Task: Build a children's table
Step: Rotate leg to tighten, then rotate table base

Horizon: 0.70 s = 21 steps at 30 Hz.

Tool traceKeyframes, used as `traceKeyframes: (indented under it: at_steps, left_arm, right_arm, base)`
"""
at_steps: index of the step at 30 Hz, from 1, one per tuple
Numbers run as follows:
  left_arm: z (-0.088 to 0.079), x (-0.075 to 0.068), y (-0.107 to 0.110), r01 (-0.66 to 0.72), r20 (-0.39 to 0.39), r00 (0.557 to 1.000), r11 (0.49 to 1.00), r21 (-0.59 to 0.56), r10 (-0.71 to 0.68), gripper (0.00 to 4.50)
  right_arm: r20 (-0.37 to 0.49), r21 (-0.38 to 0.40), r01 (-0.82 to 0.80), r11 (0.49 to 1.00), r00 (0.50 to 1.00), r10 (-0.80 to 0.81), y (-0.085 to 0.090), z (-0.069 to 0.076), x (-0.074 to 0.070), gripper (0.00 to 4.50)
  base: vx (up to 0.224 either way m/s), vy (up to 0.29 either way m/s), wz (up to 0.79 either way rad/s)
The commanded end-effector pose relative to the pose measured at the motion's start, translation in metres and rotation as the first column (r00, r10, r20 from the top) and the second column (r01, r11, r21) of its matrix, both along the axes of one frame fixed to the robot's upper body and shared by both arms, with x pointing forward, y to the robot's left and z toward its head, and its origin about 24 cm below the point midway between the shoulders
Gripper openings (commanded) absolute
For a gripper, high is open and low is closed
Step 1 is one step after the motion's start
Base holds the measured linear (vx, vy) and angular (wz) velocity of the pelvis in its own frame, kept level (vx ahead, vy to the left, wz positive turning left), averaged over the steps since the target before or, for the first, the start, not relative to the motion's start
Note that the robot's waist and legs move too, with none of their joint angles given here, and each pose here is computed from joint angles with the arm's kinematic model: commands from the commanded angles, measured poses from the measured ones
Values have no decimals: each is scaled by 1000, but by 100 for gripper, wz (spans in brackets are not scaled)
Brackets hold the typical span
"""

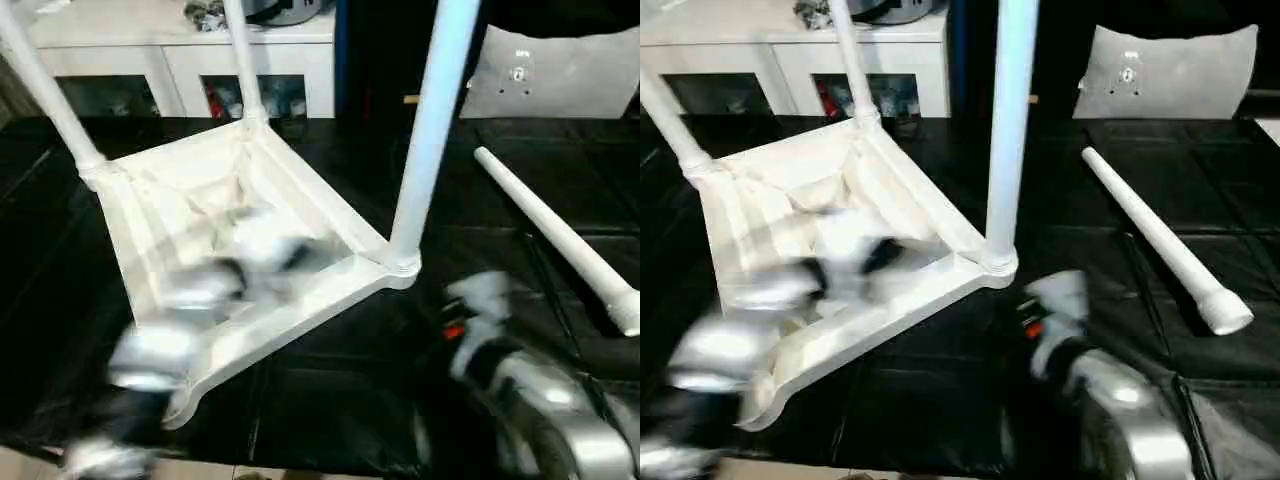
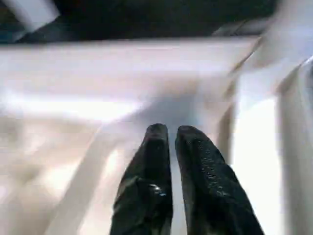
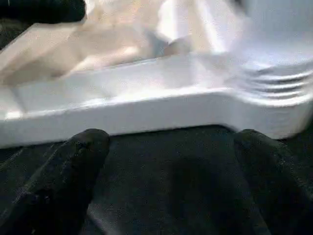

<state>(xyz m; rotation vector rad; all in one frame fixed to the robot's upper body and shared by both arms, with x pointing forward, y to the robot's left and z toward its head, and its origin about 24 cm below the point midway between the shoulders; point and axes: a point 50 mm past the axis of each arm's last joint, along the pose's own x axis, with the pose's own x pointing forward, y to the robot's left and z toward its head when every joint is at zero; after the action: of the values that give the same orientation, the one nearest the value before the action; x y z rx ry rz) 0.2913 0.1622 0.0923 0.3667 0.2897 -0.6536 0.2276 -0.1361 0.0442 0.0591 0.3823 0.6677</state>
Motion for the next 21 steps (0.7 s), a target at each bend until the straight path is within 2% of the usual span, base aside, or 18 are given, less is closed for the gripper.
traceKeyframes:
  at_steps: [1, 2, 4, 9, 11, 12, 14, 18, 21]
  left_arm:
    - [6, -8, 22, -87, -18, 996, 995, 55, 88, 31]
    - [7, -13, 33, -122, -30, 992, 989, 85, 125, 12]
    - [8, -17, 39, -135, -40, 989, 986, 99, 140, 2]
    - [6, -33, 59, -199, -88, 972, 961, 193, 219, 2]
    - [6, -35, 61, -216, -99, 966, 954, 208, 240, 2]
    - [4, -37, 65, -234, -99, 959, 938, 255, 266, 2]
    - [5, -37, 67, -247, -94, 955, 928, 280, 283, 2]
    - [13, -37, 81, -335, -35, 930, 881, 336, 367, 2]
    - [15, -38, 85, -351, -30, 922, 865, 360, 387, 2]
  right_arm:
    - [-19, -61, -5, 998, 1000, 4, 2, -2, 3, 450]
    - [-23, -87, -3, 996, 1000, 1, 4, -4, 6, 450]
    - [-28, -84, 4, 996, 1000, -7, 5, -4, 7, 450]
    - [-28, -120, 4, 993, 1000, -8, 14, -5, 20, 450]
    - [-25, -126, -1, 992, 1000, -2, 17, -5, 22, 450]
    - [-21, -134, -3, 991, 1000, 0, 18, -5, 24, 450]
    - [-19, -137, -2, 991, 1000, -1, 19, -5, 25, 450]
    - [-22, -132, 3, 991, 1000, -6, 22, -6, 26, 450]
    - [-24, -133, 7, 991, 1000, -11, 23, -7, 26, 450]
  base:
    - [0, 0, 0]
    - [0, 0, 0]
    - [0, 0, 0]
    - [0, 0, 0]
    - [0, 0, 0]
    - [0, 0, 0]
    - [0, 0, 0]
    - [0, 0, 0]
    - [0, 0, 0]
